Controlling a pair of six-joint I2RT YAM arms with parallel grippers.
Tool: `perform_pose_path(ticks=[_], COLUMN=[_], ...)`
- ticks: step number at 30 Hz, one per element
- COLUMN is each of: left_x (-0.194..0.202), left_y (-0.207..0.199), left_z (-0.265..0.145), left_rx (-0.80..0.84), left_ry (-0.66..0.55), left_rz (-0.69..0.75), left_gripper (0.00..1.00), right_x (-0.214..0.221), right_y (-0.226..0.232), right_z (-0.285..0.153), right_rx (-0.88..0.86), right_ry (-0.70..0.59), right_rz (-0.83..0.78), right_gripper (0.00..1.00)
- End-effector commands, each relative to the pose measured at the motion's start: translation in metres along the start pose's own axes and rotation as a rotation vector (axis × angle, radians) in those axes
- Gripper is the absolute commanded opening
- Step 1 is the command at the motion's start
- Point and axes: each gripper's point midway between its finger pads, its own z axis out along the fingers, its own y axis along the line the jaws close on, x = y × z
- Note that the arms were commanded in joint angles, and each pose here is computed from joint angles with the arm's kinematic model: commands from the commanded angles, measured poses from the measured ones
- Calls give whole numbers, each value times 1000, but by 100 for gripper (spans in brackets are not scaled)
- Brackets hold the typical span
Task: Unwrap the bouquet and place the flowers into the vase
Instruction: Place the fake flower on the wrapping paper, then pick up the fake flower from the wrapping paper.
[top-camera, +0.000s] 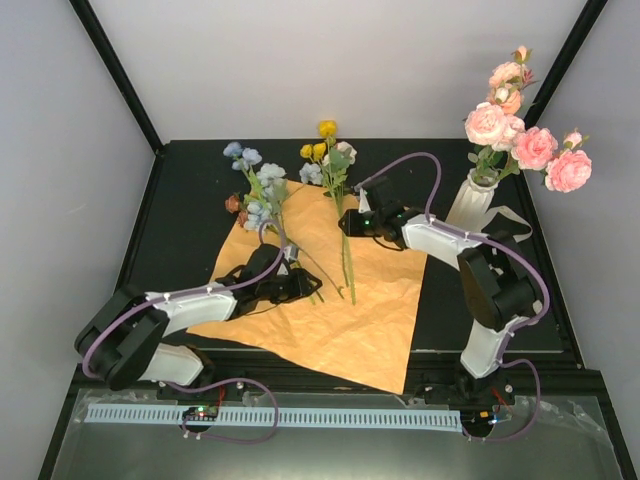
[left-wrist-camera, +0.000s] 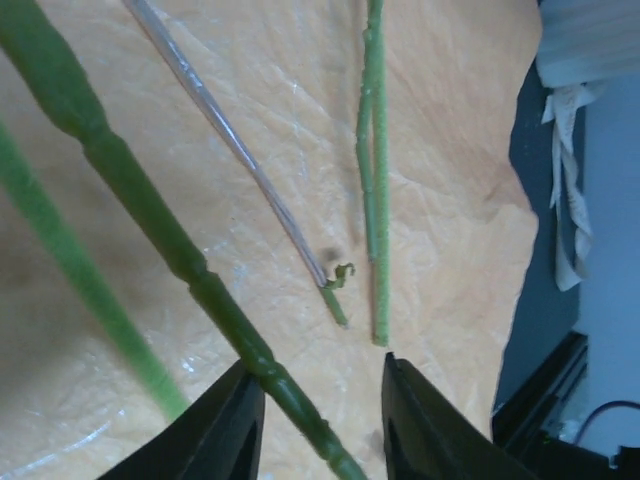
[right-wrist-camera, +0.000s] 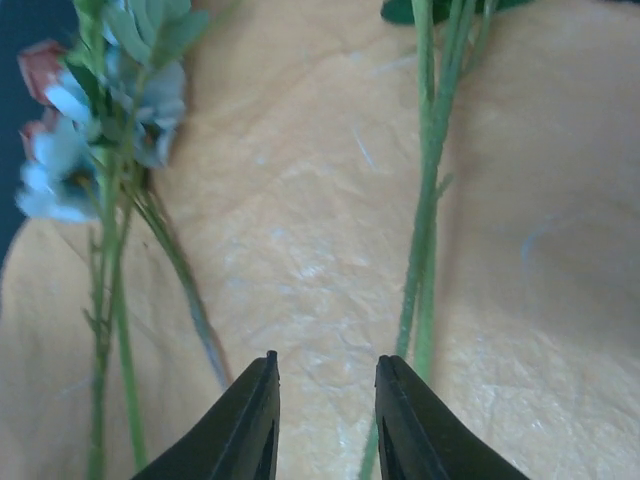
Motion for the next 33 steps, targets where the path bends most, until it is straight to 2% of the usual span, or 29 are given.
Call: perform_pose_path(ticks=[1, 8, 16, 21, 26, 31, 33], left_x=[-18, -38, -71, -92, -106, -111, -110], left_y=[-31, -49, -38, -52, -67, -72, -67], left_z=[-15, -45, -82, -119, -155, -183, -186], left_rx=[74, 64, -2, -41, -101, -183, -220], left_ry=[-58, -149, -260, -332, -404, -438, -434], left_rz=[86, 143, 178, 298, 424, 531, 557], left_gripper=[41, 66, 78, 81, 90, 94, 98], right_x=[16, 37, 47, 51, 42, 36, 37], right_y=[-8, -3, -12, -13, -2, -14, -19], right_z=[15, 31, 44, 44, 25, 10, 12], right_rx=[33, 4, 69, 109, 137, 228, 248], right_ry=[71, 134, 173, 186, 171, 136, 146], right_rz=[-9, -4, -10, -27, -56, -77, -81], right_gripper=[28, 25, 25, 26, 27, 27, 27])
